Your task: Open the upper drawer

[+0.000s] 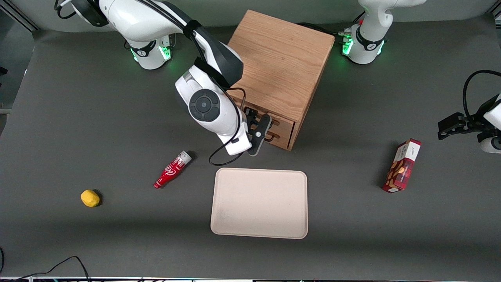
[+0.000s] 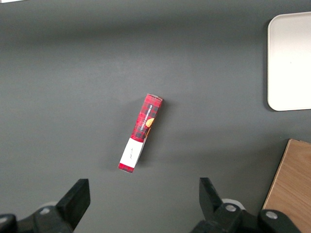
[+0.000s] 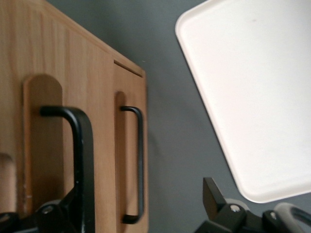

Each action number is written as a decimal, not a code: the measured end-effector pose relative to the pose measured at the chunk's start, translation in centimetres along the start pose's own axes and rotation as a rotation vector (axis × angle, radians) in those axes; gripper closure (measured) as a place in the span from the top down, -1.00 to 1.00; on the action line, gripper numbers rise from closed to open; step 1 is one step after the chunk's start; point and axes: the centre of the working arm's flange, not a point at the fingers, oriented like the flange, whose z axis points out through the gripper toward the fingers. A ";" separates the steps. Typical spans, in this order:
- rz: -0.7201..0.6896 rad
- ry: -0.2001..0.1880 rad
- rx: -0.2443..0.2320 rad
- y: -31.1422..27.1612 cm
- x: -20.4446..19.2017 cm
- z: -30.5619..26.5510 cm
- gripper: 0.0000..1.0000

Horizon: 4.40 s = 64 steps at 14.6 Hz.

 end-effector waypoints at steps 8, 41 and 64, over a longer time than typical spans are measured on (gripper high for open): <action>0.061 0.031 -0.101 6.0 -2.0 -2.6 1.00; 0.319 0.238 -0.140 18.7 -7.6 -6.6 1.00; 0.991 0.068 -0.389 14.0 -25.8 -28.2 1.00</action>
